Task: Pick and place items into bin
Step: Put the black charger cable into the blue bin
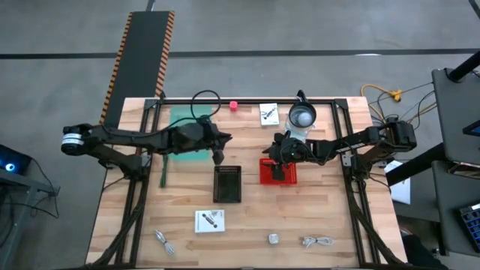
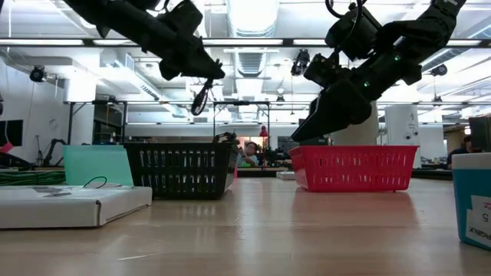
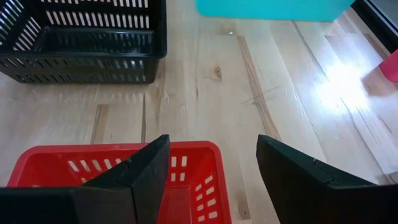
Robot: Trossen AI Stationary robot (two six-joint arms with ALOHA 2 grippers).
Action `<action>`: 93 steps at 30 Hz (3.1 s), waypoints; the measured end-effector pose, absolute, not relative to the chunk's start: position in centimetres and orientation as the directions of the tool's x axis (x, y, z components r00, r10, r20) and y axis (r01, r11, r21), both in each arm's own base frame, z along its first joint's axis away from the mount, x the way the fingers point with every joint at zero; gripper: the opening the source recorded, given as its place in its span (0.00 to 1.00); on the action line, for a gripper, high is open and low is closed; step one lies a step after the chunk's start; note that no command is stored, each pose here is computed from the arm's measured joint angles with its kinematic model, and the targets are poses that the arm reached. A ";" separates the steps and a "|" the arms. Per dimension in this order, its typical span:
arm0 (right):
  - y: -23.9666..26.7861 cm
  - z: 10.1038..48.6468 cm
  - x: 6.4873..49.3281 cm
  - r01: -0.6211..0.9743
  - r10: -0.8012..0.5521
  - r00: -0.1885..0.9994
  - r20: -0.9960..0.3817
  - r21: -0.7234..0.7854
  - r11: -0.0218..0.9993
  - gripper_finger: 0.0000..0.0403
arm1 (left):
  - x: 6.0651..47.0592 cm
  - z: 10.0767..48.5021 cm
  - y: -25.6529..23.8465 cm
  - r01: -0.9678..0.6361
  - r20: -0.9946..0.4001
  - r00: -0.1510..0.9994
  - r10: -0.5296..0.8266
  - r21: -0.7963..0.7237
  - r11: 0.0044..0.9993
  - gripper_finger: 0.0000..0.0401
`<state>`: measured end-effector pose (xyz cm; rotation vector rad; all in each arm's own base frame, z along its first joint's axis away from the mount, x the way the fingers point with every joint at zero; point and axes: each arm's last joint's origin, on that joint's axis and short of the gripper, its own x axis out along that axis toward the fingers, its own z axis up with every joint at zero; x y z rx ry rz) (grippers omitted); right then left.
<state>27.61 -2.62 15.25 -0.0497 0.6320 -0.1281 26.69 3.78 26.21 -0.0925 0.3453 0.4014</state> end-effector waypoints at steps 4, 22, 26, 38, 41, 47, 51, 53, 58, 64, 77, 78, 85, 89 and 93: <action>-2.6 15.2 27.6 0.104 -0.135 0.799 -0.586 -0.085 0.991 0.56 | 26.6 26.5 3.8 -0.417 -0.387 0.838 0.385 0.002 0.909 0.03; -2.6 15.2 27.6 0.103 -0.134 0.798 -0.587 -0.086 0.991 0.56 | 25.1 27.0 5.9 -0.596 -0.600 0.613 0.514 0.075 0.799 0.03; -2.6 15.2 27.6 0.103 -0.134 0.798 -0.587 -0.086 0.991 0.56 | 24.5 26.6 7.3 -0.642 -0.623 0.561 0.545 0.088 0.762 0.03; -2.6 15.2 27.6 0.100 -0.134 0.798 -0.588 -0.091 0.991 0.56 | 22.1 26.3 11.9 -0.736 -0.673 0.407 0.618 0.159 0.658 0.03; -2.6 15.2 27.6 0.100 -0.134 0.798 -0.588 -0.090 0.991 0.56 | 21.6 26.3 12.8 -0.721 -0.678 0.388 0.624 0.199 0.664 0.03; -2.6 15.2 27.6 0.101 -0.134 0.798 -0.588 -0.090 0.991 0.56 | 20.8 26.0 14.5 -0.609 -0.687 0.334 0.646 0.366 0.704 0.03; -2.6 15.2 27.6 0.102 -0.135 0.798 -0.588 -0.089 0.991 0.56 | 20.3 25.3 15.9 -0.553 -0.704 0.282 0.652 0.436 0.710 0.03; -2.6 15.2 27.6 0.105 -0.135 0.798 -0.588 -0.085 0.991 0.56 | 20.3 24.7 16.5 -0.513 -0.720 0.253 0.647 0.467 0.720 0.03; -2.6 15.2 27.6 0.104 -0.135 0.798 -0.587 -0.085 0.991 0.56 | 21.0 22.9 17.6 -0.355 -0.762 0.200 0.616 0.530 0.770 0.03; -2.6 15.2 27.6 0.110 -0.136 0.798 -0.587 -0.079 0.991 0.56 | 22.6 21.1 18.7 -0.195 -0.814 0.194 0.547 0.515 0.835 0.03; -2.7 15.2 27.5 0.134 -0.153 0.795 -0.587 -0.075 0.988 0.56 | 23.6 18.6 21.2 -0.103 -0.859 0.082 0.505 0.497 0.862 0.03; -2.7 15.2 27.5 0.134 -0.153 0.795 -0.587 -0.075 0.988 0.56 | 23.6 18.6 21.4 -0.104 -0.859 0.073 0.507 0.499 0.860 0.03; -2.7 15.2 27.5 0.132 -0.152 0.795 -0.587 -0.078 0.988 0.56 | 23.0 18.4 21.8 -0.092 -0.869 0.031 0.494 0.490 0.867 0.03; -2.7 15.2 27.5 0.132 -0.153 0.795 -0.587 -0.078 0.988 0.56 | 22.9 18.3 21.9 -0.090 -0.869 0.028 0.494 0.490 0.867 0.03; -2.7 15.2 27.5 0.132 -0.152 0.795 -0.587 -0.078 0.988 0.56 | 22.9 18.3 21.8 -0.089 -0.873 0.032 0.487 0.483 0.871 0.03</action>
